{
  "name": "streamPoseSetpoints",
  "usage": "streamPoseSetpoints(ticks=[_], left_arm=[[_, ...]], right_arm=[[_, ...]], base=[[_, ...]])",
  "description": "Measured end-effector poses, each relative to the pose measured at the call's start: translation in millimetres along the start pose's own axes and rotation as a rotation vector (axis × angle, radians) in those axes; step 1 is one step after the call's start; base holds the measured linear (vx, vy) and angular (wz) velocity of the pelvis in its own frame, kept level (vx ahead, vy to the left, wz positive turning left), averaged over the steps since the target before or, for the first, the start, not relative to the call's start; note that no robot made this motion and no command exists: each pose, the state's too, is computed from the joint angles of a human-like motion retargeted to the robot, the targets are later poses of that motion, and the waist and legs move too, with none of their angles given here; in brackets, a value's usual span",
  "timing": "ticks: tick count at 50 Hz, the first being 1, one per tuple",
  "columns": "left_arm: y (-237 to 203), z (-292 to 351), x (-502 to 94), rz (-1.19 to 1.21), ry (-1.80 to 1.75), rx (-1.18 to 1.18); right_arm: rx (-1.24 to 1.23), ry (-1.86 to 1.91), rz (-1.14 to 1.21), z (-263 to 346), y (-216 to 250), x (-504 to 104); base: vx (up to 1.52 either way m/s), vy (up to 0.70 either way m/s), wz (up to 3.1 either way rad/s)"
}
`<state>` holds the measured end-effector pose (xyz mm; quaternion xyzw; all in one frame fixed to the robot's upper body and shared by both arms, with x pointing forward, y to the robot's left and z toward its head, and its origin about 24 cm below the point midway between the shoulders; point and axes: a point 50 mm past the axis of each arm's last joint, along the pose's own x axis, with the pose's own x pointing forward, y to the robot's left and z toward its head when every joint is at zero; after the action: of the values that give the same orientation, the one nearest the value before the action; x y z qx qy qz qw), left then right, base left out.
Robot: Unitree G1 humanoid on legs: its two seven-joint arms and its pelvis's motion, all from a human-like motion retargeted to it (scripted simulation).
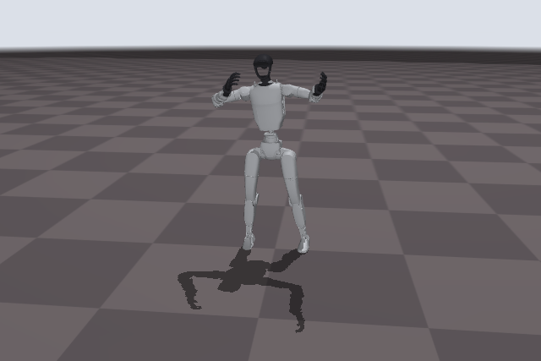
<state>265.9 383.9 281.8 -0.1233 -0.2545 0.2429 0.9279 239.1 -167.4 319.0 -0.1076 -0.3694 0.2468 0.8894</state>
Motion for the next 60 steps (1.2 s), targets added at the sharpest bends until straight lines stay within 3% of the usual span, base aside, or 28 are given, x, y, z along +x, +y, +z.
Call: streamPoseSetpoints(ticks=[4, 8, 10, 13, 15, 18, 22, 26, 28, 30, 32, 35, 37, 42, 45, 47, 50, 55, 60], left_arm=[[-93, -13, -55, -0.672, 0.105, 0.002], [-168, -18, -163, -1.352, 0.306, -0.223], [-182, -13, -214, -1.649, 0.418, -0.331], [-187, -6, -238, -1.858, 0.311, -0.244], [-186, -9, -218, -1.775, 0.142, -0.061], [-168, -23, -151, -1.410, -0.003, 0.255], [-102, -48, -66, -0.860, 0.071, 0.530], [-17, -75, -27, -0.280, 0.277, 0.405], [14, -82, -25, -0.141, 0.351, 0.409], [25, -80, -25, 0.111, 0.297, 0.157], [14, -73, -29, 0.047, 0.256, 0.141], [-29, -61, -44, -0.314, 0.243, 0.175], [-70, -54, -65, -0.458, 0.263, -0.086], [-164, -23, -151, -1.210, 0.282, -0.291], [-192, 13, -205, -1.652, 0.046, -0.260], [-196, 32, -225, -1.797, -0.213, -0.133], [-195, 40, -216, -1.718, -0.433, 0.080], [-163, 19, -124, -1.293, -0.321, 0.433], [-74, -20, -32, -0.766, 0.021, 0.611]], right_arm=[[-0.177, 0.231, -0.415, -34, -94, -23], [-0.365, 0.416, -0.870, -48, -171, -68], [-0.434, 0.484, -0.911, -50, -185, -78], [-0.472, 0.519, -0.721, -51, -171, -70], [-0.475, 0.492, -0.521, -50, -147, -56], [-0.478, 0.338, -0.178, -35, -84, -28], [-0.356, 0.064, 0.273, -3, 23, -8], [-0.053, -0.185, 0.643, 36, 106, -18], [0.054, -0.262, 0.758, 50, 124, -25], [0.107, -0.303, 0.689, 55, 123, -23], [0.026, -0.280, 0.554, 48, 104, -12], [-0.227, -0.151, 0.319, 25, 50, 8], [-0.343, -0.027, 0.097, 4, 3, 18], [-0.457, 0.307, -0.405, -43, -114, 8], [-0.433, 0.410, -0.618, -53, -155, -6], [-0.428, 0.394, -0.562, -49, -152, -4], [-0.384, 0.304, -0.264, -33, -111, 10], [-0.228, 0.056, 0.336, 2, 15, 19], [0.070, -0.218, 0.901, 52, 121, -12]], base=[[0.00, 0.00, 0.00], [0.00, 0.00, 0.00], [0.00, 0.00, 0.00], [0.00, 0.00, 0.00], [0.00, 0.00, 0.00], [0.00, 0.00, 0.00], [0.00, 0.00, 0.00], [0.00, 0.00, 0.00], [0.00, 0.00, 0.00], [0.00, 0.00, 0.00], [0.00, 0.00, 0.00], [0.00, 0.00, 0.00], [0.00, 0.00, 0.00], [0.00, 0.00, 0.00], [0.00, 0.00, 0.00], [0.00, 0.00, 0.00], [0.00, 0.00, 0.00], [0.00, 0.00, 0.00], [0.00, 0.00, 0.00]])
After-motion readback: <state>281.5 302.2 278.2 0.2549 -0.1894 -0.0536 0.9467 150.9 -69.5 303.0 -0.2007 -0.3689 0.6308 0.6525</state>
